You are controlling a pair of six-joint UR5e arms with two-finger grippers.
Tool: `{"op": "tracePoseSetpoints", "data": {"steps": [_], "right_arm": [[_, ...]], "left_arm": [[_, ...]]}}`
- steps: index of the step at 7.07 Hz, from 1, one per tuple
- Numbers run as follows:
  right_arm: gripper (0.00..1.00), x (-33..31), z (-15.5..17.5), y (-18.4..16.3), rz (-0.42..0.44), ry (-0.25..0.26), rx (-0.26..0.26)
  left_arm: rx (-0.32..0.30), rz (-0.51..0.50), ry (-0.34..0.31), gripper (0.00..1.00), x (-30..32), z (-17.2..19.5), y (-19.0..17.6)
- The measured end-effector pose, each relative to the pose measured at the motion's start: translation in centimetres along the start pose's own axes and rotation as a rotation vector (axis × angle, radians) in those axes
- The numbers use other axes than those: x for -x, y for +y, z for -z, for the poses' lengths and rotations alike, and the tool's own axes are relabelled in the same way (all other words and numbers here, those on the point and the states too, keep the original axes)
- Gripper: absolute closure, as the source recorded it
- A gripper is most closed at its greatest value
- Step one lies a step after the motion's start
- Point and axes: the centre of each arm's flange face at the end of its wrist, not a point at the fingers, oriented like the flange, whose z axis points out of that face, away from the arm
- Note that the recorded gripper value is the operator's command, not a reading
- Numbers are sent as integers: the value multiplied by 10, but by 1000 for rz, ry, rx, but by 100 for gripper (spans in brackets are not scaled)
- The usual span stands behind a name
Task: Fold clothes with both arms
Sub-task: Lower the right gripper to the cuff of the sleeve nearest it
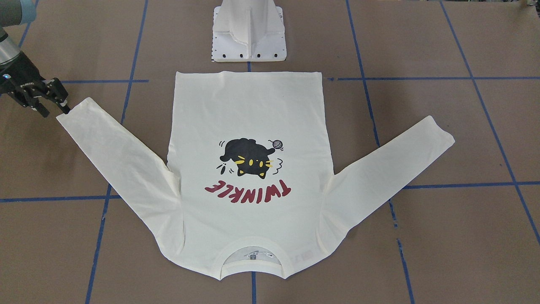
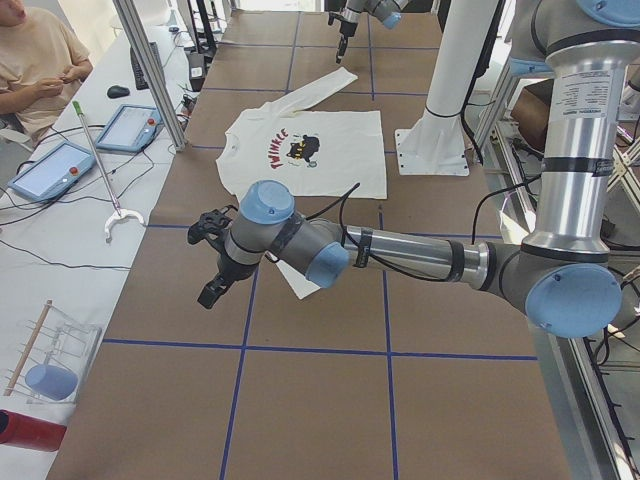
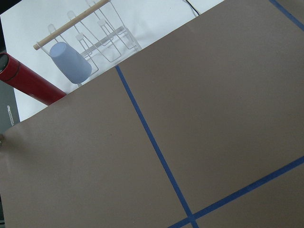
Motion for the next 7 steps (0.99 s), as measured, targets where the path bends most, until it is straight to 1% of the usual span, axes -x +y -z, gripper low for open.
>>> {"op": "tracePoseSetpoints", "data": {"steps": [3,7], "right_arm": [[33,-29,-17,11,-8,36,21],[33,-27,-25,20,2,37,45]], "left_arm": [[1,-1,1,0,0,-1,1],[3,-1,1,0,0,-1,2]]}}
